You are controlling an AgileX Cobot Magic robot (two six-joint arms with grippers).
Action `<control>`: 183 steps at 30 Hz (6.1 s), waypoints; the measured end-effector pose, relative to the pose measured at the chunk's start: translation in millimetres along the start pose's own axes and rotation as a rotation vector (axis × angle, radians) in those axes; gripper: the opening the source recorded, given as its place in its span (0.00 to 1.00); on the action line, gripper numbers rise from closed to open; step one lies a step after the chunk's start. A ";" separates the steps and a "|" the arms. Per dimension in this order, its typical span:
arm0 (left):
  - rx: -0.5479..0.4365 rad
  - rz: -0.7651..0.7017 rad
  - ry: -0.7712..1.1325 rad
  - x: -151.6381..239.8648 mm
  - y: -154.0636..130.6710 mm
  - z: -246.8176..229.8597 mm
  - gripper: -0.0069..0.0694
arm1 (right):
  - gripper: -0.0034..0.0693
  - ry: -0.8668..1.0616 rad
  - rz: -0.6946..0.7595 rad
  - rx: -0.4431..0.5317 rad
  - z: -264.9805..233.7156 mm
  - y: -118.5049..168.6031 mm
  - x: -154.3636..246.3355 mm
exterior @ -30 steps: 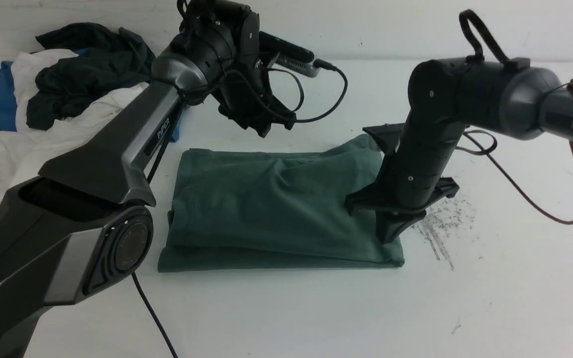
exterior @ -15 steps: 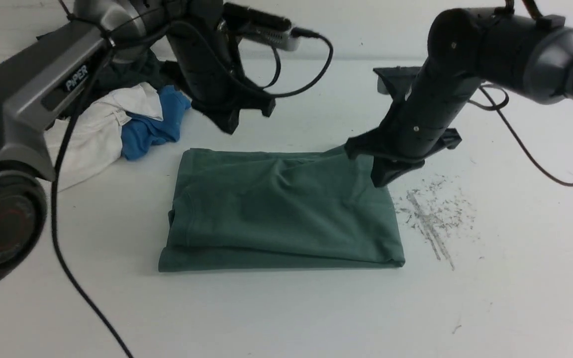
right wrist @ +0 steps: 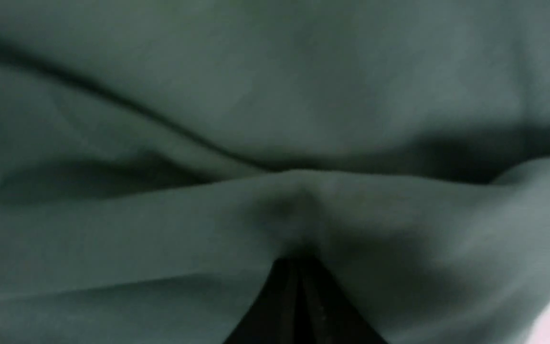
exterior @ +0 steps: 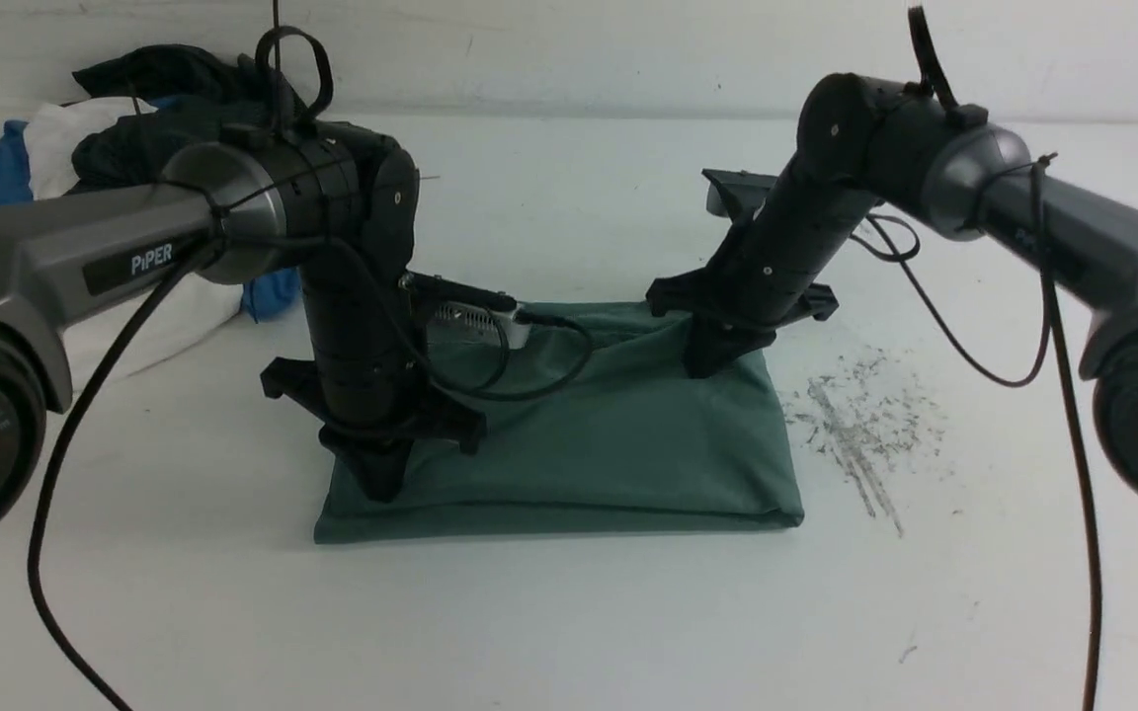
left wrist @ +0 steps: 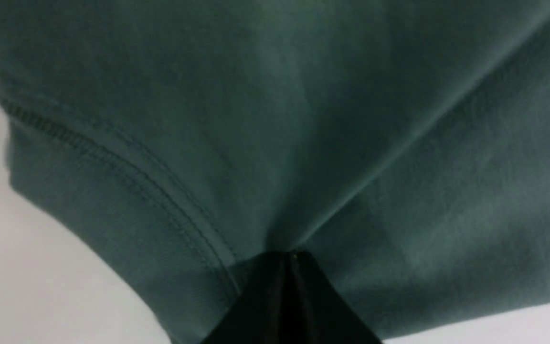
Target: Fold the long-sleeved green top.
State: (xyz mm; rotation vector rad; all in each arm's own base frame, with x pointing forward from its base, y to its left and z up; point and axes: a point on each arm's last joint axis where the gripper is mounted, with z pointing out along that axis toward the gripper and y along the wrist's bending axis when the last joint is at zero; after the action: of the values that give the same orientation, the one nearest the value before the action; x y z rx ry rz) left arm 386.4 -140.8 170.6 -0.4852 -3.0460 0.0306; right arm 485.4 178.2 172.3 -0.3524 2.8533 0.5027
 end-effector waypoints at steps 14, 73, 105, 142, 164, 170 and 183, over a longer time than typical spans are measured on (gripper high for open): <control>-0.025 -0.009 -0.172 20.9 1.6 -72.2 0.08 | 0.03 -0.122 0.004 0.036 -64.7 -20.1 -11.0; 0.068 -0.180 -1.106 337.8 12.0 -120.4 0.08 | 0.03 -1.882 -0.270 0.143 -295.5 18.0 443.0; -0.238 -0.106 -1.315 359.3 26.0 15.6 0.08 | 0.03 -1.874 -0.256 0.126 -294.7 17.7 442.8; -0.237 -0.107 -1.315 359.3 26.0 15.6 0.08 | 0.03 -1.327 -0.128 0.503 -188.2 -30.1 432.9; -0.237 -0.107 -1.315 359.3 26.0 15.6 0.08 | 0.03 -1.124 -0.013 0.569 -150.3 -49.3 442.0; -0.237 -0.107 -1.315 359.3 26.0 15.6 0.08 | 0.03 -1.124 -0.013 0.569 -150.3 -49.3 442.0; -0.237 -0.107 -1.315 359.3 26.0 15.6 0.08 | 0.03 -1.124 -0.013 0.569 -150.3 -49.3 442.0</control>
State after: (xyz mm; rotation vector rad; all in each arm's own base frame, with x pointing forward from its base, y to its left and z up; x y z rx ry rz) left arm 52.5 -4.5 173.5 -0.3932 -4.4006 -0.0337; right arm 54.1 -7.0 181.3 0.0384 1.7644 -0.1319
